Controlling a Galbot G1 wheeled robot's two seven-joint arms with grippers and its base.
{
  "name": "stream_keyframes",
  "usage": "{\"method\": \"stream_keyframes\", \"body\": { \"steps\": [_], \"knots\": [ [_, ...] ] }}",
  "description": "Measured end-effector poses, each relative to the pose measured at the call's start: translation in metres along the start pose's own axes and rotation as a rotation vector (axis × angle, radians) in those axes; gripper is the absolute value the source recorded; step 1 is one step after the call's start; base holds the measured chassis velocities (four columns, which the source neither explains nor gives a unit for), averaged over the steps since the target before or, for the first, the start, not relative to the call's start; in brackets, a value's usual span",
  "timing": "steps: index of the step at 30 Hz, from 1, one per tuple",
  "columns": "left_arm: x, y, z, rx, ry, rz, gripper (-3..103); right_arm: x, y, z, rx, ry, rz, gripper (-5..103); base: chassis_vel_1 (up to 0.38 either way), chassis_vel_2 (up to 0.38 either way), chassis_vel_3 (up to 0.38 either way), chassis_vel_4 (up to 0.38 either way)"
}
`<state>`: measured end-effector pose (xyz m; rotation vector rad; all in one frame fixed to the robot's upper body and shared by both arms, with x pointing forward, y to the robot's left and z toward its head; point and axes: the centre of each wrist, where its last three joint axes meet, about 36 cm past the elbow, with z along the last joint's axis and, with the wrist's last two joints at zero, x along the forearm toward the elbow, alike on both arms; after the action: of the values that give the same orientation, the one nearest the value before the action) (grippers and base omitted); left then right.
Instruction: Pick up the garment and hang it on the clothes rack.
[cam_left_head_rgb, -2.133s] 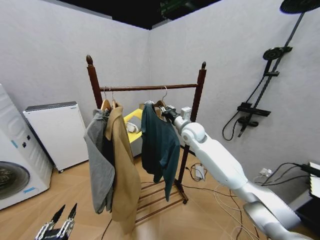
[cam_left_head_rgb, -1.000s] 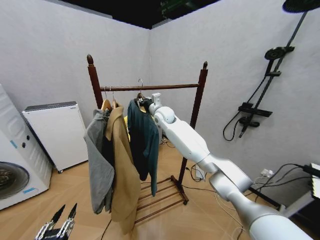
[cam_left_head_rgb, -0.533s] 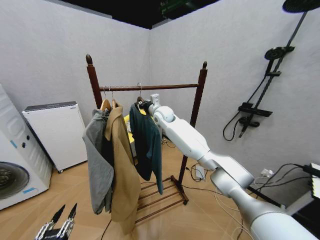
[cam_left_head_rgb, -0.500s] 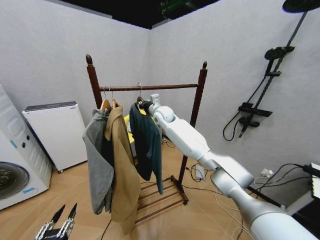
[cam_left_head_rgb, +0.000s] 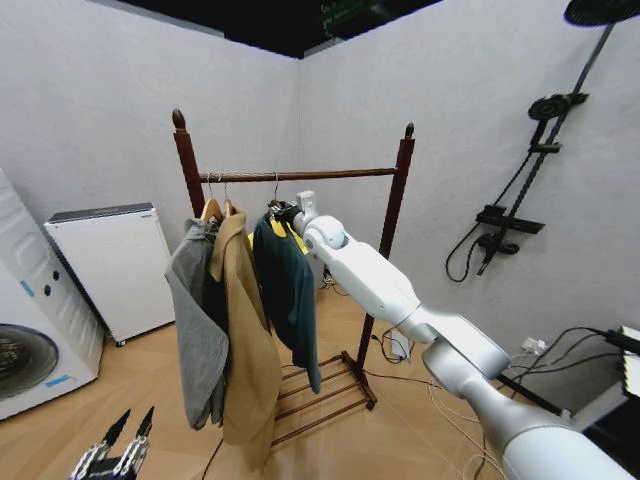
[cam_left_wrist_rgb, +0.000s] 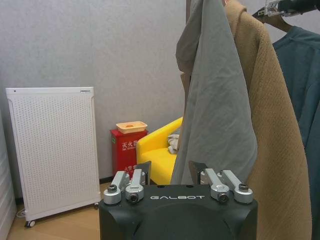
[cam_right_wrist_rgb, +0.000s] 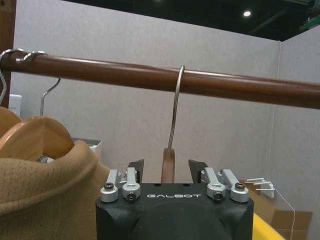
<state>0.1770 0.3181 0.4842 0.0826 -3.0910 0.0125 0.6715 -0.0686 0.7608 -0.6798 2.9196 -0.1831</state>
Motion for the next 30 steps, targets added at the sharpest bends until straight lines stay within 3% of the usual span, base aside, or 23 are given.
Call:
{"method": "stream_keyframes", "body": {
  "steps": [4, 7, 8, 10, 11, 13, 14, 15, 19, 20, 21, 23, 28, 29, 30],
  "knots": [
    [0.0, 0.0, 0.0, 0.0, 0.0, 0.0, 46, 0.014, -0.002, -0.005, -0.005, -0.04, 0.005, 60, 0.0, 0.0, 0.0, 0.0],
    [0.0, 0.0, 0.0, 0.0, 0.0, 0.0, 46, 0.05, -0.02, -0.001, -0.02, -0.093, 0.037, 77, 0.0, 0.0, 0.0, 0.0],
    [0.0, 0.0, 0.0, 0.0, 0.0, 0.0, 46, 0.05, -0.02, -0.001, -0.02, -0.093, 0.037, 77, 0.0, 0.0, 0.0, 0.0],
    [0.0, 0.0, 0.0, 0.0, 0.0, 0.001, 46, 0.084, -0.043, 0.016, -0.031, -0.116, 0.099, 87, 0.0, 0.0, 0.0, 0.0],
    [0.0, 0.0, 0.0, 0.0, 0.0, 0.001, 46, 0.084, -0.043, 0.016, -0.031, -0.116, 0.099, 87, 0.0, 0.0, 0.0, 0.0],
    [0.0, 0.0, 0.0, 0.0, 0.0, 0.0, 46, 0.143, -0.079, 0.037, -0.018, -0.121, 0.173, 97, 0.0, 0.0, 0.0, 0.0],
    [0.0, 0.0, 0.0, 0.0, 0.0, 0.001, 46, 0.16, -0.084, 0.039, -0.014, -0.132, 0.185, 99, 0.0, 0.0, 0.0, 0.0],
    [0.0, 0.0, 0.0, 0.0, 0.0, 0.001, 46, 0.16, -0.084, 0.039, -0.014, -0.132, 0.185, 99, 0.0, 0.0, 0.0, 0.0],
    [0.0, 0.0, 0.0, 0.0, 0.0, 0.0, 46, 0.247, -0.103, 0.068, -0.01, -0.156, 0.271, 100, 0.0, 0.0, 0.0, 0.0],
    [0.0, 0.0, 0.0, 0.0, 0.0, 0.0, 46, 0.247, -0.103, 0.068, -0.01, -0.156, 0.271, 100, 0.0, 0.0, 0.0, 0.0],
    [0.0, 0.0, 0.0, 0.0, 0.0, -0.001, 46, 0.278, -0.106, 0.075, -0.02, -0.16, 0.308, 100, 0.0, 0.0, 0.0, 0.0],
    [0.0, 0.0, 0.0, 0.0, 0.0, 0.0, 46, 0.3, -0.107, 0.078, -0.028, -0.165, 0.341, 100, 0.0, 0.0, 0.0, 0.0],
    [0.0, 0.0, 0.0, 0.0, 0.0, 0.0, 46, 0.383, -0.084, 0.114, -0.051, -0.127, 0.446, 100, 0.0, 0.0, 0.0, 0.0],
    [0.0, 0.0, 0.0, 0.0, 0.0, 0.0, 46, 0.383, -0.084, 0.114, -0.051, -0.127, 0.446, 100, 0.0, 0.0, 0.0, 0.0],
    [0.0, 0.0, 0.0, 0.0, 0.0, 0.0, 46, 0.409, -0.071, 0.13, -0.051, -0.092, 0.48, 100, 0.0, 0.0, 0.0, 0.0]
  ]
}}
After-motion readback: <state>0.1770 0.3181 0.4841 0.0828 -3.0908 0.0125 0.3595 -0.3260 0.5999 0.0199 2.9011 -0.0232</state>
